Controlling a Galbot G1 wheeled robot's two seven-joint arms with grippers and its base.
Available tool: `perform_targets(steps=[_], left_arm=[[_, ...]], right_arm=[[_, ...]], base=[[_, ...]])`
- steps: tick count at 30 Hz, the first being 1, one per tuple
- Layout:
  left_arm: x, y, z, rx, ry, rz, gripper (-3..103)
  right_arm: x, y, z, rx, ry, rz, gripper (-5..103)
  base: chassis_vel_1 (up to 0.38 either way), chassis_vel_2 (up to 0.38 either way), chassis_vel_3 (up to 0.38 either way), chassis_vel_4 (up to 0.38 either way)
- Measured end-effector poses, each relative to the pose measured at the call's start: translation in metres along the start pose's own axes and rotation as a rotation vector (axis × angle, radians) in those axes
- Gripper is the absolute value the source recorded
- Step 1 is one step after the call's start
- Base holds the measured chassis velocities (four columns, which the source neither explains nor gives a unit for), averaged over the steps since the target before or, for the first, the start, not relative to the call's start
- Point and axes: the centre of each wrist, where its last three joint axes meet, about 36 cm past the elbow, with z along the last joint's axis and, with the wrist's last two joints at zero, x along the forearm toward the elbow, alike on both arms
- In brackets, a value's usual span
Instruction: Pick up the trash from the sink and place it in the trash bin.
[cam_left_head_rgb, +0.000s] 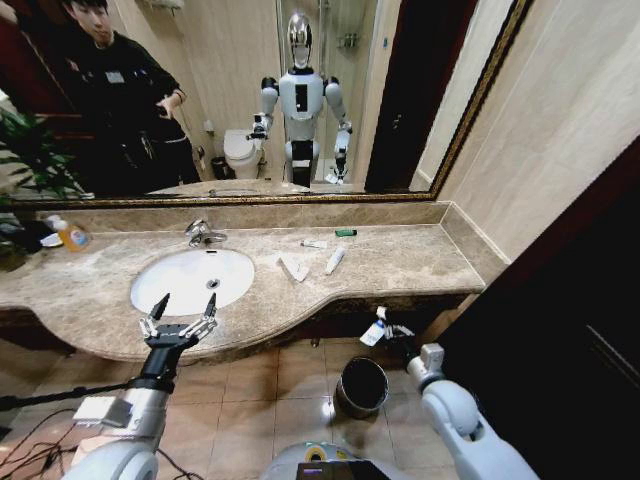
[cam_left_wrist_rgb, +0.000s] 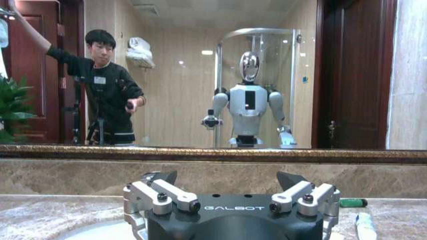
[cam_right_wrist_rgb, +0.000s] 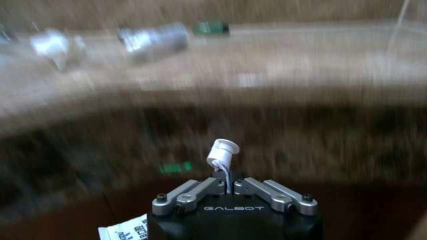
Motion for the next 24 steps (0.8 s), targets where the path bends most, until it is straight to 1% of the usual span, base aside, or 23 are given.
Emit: perform_targets(steps=[1, 2, 3, 5, 6, 7, 9, 10, 13, 16, 17, 18, 19, 21, 24], left_arm=[[0.000, 0.000, 0.000, 0.000, 0.000, 0.000, 100], [0.000, 0.000, 0.000, 0.000, 0.000, 0.000, 100], [0.000, 0.000, 0.000, 0.000, 0.000, 0.000, 100], [0.000, 0.000, 0.000, 0.000, 0.000, 0.000, 100], [0.000, 0.000, 0.000, 0.000, 0.000, 0.000, 100], [0.000, 0.000, 0.000, 0.000, 0.000, 0.000, 100], [0.000, 0.000, 0.000, 0.000, 0.000, 0.000, 100], [0.000, 0.000, 0.000, 0.000, 0.000, 0.000, 100], [0.000, 0.000, 0.000, 0.000, 0.000, 0.000, 100], [0.000, 0.000, 0.000, 0.000, 0.000, 0.000, 100], [0.000, 0.000, 0.000, 0.000, 0.000, 0.000, 100], [0.000, 0.000, 0.000, 0.000, 0.000, 0.000, 100], [0.000, 0.000, 0.000, 0.000, 0.000, 0.000, 100], [0.000, 0.000, 0.000, 0.000, 0.000, 0.000, 100], [0.000, 0.000, 0.000, 0.000, 0.000, 0.000, 100]], right_arm=[[-0.005, -0.002, 0.011, 0.005, 0.016, 0.010, 3], [-0.016, -0.007, 0.036, 0.022, 0.044, 0.028, 3], [-0.016, -0.007, 0.036, 0.022, 0.044, 0.028, 3], [-0.030, -0.012, 0.068, 0.056, 0.074, 0.050, 3], [-0.034, -0.013, 0.080, 0.061, 0.079, 0.054, 3], [-0.034, -0.013, 0.080, 0.061, 0.079, 0.054, 3], [-0.045, -0.014, 0.111, 0.075, 0.106, 0.072, 3], [-0.045, -0.014, 0.111, 0.075, 0.106, 0.072, 3], [-0.064, -0.011, 0.143, 0.074, 0.142, 0.098, 3], [-0.075, -0.009, 0.155, 0.069, 0.151, 0.112, 3], [-0.085, -0.007, 0.166, 0.070, 0.158, 0.122, 3], [-0.093, -0.006, 0.175, 0.079, 0.166, 0.124, 3], [-0.093, -0.006, 0.175, 0.079, 0.166, 0.124, 3], [-0.106, -0.002, 0.192, 0.104, 0.202, 0.114, 3], [-0.115, 0.005, 0.202, 0.100, 0.233, 0.112, 3]], base=[[0.000, 0.000, 0.000, 0.000], [0.000, 0.000, 0.000, 0.000], [0.000, 0.000, 0.000, 0.000], [0.000, 0.000, 0.000, 0.000], [0.000, 0.000, 0.000, 0.000], [0.000, 0.000, 0.000, 0.000], [0.000, 0.000, 0.000, 0.000], [0.000, 0.000, 0.000, 0.000], [0.000, 0.000, 0.000, 0.000], [0.000, 0.000, 0.000, 0.000], [0.000, 0.000, 0.000, 0.000], [0.000, 0.000, 0.000, 0.000], [0.000, 0.000, 0.000, 0.000], [0.000, 0.000, 0.000, 0.000], [0.000, 0.000, 0.000, 0.000]])
